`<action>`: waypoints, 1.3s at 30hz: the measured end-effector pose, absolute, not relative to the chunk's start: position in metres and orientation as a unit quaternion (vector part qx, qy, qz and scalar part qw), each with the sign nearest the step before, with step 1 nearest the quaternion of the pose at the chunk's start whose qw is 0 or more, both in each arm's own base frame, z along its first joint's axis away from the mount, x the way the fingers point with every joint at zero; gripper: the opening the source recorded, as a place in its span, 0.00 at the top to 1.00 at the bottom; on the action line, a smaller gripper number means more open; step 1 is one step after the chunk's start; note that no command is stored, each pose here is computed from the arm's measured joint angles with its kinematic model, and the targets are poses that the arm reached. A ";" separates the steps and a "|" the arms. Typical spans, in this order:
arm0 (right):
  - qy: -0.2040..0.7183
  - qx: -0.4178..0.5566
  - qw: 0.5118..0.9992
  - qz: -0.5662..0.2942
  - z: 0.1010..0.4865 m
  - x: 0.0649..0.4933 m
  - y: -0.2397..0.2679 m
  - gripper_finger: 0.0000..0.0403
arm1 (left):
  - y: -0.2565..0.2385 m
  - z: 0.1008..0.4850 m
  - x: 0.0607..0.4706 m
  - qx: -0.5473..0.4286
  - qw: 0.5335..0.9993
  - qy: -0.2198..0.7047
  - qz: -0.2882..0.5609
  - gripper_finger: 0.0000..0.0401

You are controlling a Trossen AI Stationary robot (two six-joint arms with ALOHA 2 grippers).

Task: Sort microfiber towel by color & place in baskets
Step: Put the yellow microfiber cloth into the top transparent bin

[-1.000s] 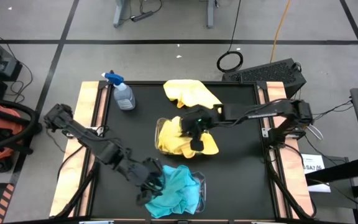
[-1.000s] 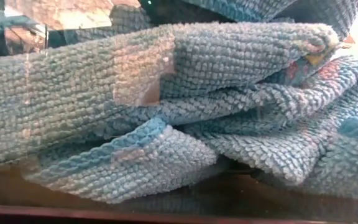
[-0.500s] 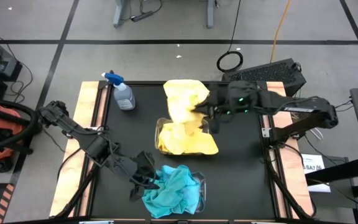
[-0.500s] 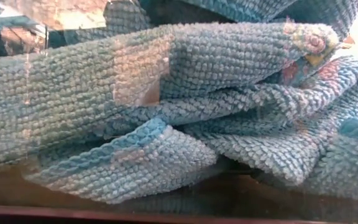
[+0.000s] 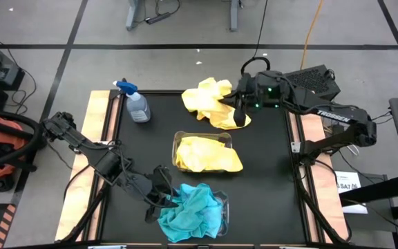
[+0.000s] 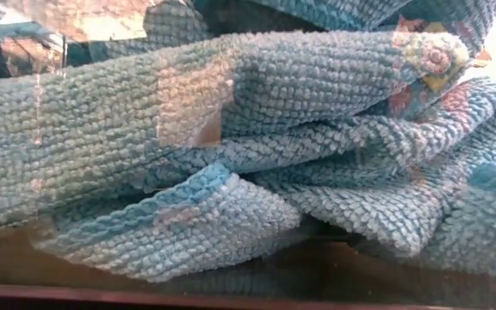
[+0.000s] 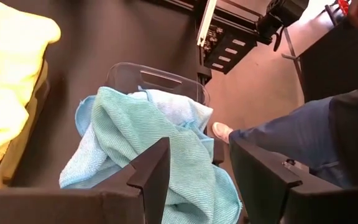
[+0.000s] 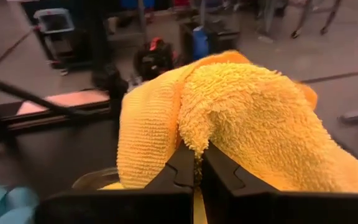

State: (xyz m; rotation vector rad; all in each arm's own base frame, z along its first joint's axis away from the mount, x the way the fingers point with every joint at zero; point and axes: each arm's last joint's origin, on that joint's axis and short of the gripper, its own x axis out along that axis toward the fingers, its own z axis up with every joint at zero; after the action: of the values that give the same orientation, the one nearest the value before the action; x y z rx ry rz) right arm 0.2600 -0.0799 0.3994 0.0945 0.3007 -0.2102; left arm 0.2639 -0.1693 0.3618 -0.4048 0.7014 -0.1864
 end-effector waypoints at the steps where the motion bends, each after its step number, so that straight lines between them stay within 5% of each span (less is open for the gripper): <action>1: 0.153 0.053 0.982 -0.095 0.398 0.261 -0.081 1.00 | -0.169 0.362 0.264 -0.197 0.915 0.341 -0.090 0.57; 14: 0.235 0.077 0.966 0.073 0.377 0.272 -0.050 1.00 | -0.169 0.362 0.264 -0.184 0.917 0.341 -0.094 0.57; 30: 0.480 0.101 0.865 0.109 0.238 0.359 -0.028 0.99 | -0.167 0.362 0.265 -0.176 0.919 0.339 -0.095 0.57; 39: 0.528 0.123 0.830 0.132 0.223 0.356 -0.021 0.72 | -0.167 0.362 0.265 -0.176 0.919 0.339 -0.095 0.57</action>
State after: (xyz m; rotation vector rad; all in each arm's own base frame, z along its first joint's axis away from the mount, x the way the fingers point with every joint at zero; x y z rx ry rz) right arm 0.3558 -0.0206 0.2233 0.2616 1.1211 0.2802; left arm 0.2652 -0.1669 0.3618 -0.3618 0.6975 -0.1962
